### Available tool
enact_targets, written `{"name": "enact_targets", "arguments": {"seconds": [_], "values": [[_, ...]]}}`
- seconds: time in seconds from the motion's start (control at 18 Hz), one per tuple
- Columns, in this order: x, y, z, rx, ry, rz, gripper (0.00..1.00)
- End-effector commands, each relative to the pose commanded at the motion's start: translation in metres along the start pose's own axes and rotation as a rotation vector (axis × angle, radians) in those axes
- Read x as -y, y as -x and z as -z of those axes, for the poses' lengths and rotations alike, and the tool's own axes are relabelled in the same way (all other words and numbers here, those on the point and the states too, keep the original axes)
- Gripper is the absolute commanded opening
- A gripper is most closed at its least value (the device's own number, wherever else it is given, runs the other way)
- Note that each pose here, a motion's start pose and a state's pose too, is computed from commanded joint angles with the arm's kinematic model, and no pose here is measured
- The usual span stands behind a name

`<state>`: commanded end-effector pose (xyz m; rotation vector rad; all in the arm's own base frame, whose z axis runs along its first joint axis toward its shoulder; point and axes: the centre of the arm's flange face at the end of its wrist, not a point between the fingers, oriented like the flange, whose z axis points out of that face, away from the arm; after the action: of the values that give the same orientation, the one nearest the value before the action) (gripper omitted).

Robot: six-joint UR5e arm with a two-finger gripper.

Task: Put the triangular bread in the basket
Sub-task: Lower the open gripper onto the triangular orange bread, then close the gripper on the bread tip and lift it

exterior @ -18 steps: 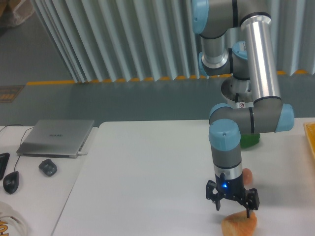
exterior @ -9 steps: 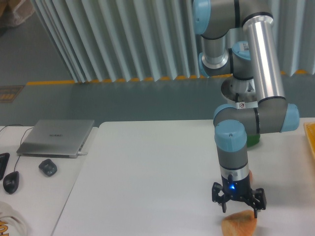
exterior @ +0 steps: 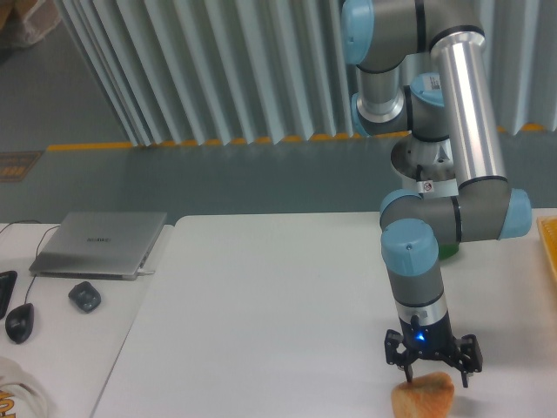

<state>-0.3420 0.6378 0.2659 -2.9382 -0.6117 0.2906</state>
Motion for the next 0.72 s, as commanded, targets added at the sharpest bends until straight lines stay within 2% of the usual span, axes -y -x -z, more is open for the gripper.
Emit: {"name": "enact_targets", "arguments": {"seconds": [0.11, 0.17, 0.33, 0.56, 0.61, 0.67, 0.72], "values": [[0.0000, 0.0000, 0.0000, 0.000, 0.000, 0.000, 0.98], [0.0000, -0.0002, 0.0009, -0.003, -0.001, 0.002, 0.79], [-0.0004, -0.0007, 0.0003, -0.006, 0.000, 0.004, 0.40], [-0.0009, -0.0008, 0.0008, -0.006, 0.000, 0.009, 0.35], [-0.0008, -0.0009, 0.0008, -0.008, 0.000, 0.009, 0.31], [-0.0007, -0.0020, 0.0009, -0.008, -0.001, 0.008, 0.23], [-0.0013, -0.0011, 0.0002, -0.008, 0.001, 0.009, 0.20]]}}
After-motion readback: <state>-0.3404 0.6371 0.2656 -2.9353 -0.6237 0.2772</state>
